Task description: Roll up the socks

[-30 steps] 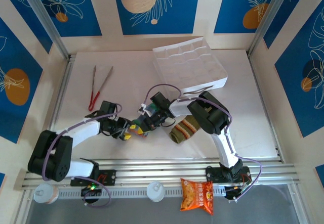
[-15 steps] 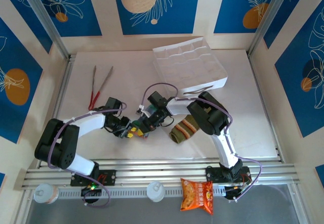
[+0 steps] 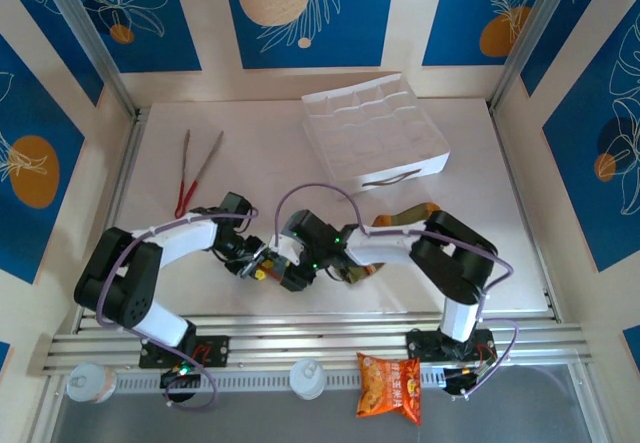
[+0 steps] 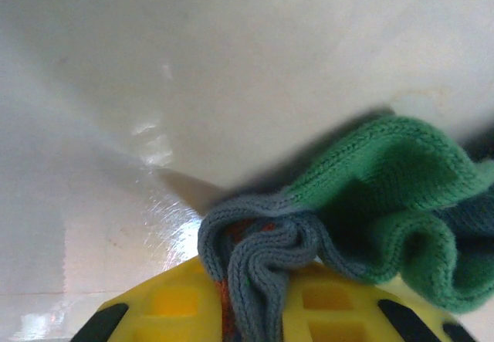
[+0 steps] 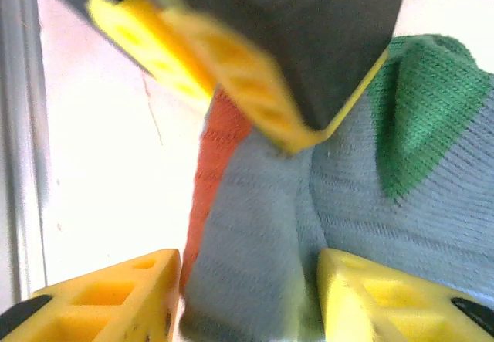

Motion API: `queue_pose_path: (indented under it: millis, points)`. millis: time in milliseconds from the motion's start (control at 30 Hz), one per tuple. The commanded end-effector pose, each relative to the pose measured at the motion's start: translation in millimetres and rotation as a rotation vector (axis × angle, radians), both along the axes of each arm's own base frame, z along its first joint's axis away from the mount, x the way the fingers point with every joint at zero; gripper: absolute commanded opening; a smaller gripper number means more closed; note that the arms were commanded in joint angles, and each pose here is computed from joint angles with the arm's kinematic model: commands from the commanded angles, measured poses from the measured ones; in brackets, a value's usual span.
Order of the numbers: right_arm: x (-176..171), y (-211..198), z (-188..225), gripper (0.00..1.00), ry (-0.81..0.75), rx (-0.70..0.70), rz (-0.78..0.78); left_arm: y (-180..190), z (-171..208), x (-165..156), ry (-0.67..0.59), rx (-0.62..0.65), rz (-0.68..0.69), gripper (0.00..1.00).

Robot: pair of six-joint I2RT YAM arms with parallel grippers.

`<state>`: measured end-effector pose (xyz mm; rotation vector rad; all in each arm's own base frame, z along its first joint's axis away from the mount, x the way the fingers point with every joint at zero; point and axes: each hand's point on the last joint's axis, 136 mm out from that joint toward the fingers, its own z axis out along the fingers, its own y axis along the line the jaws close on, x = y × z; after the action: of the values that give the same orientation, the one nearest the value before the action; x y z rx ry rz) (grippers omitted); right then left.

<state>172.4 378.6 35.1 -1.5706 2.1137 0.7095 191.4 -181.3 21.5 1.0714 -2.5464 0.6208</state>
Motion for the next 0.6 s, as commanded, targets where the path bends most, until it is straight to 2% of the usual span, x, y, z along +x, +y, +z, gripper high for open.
queue_pose_path:
  millis: [0, 133, 367, 567]
  points:
    - [20, 1, 28, 0.52, -0.272, 0.028, -0.022, 36, -28, -41, 0.168, 0.220, 0.007, 0.00]
    - [0, 5, 28, 0.53, -0.413, -0.038, 0.054, 34, -29, -36, 0.171, 0.225, 0.015, 0.00]
    - [2, 17, 17, 0.53, -0.629, -0.168, 0.095, 30, -29, -28, 0.172, 0.229, 0.024, 0.00]
    - [16, 24, 6, 0.47, -0.667, -0.227, 0.089, 28, -28, -25, 0.168, 0.221, 0.020, 0.00]
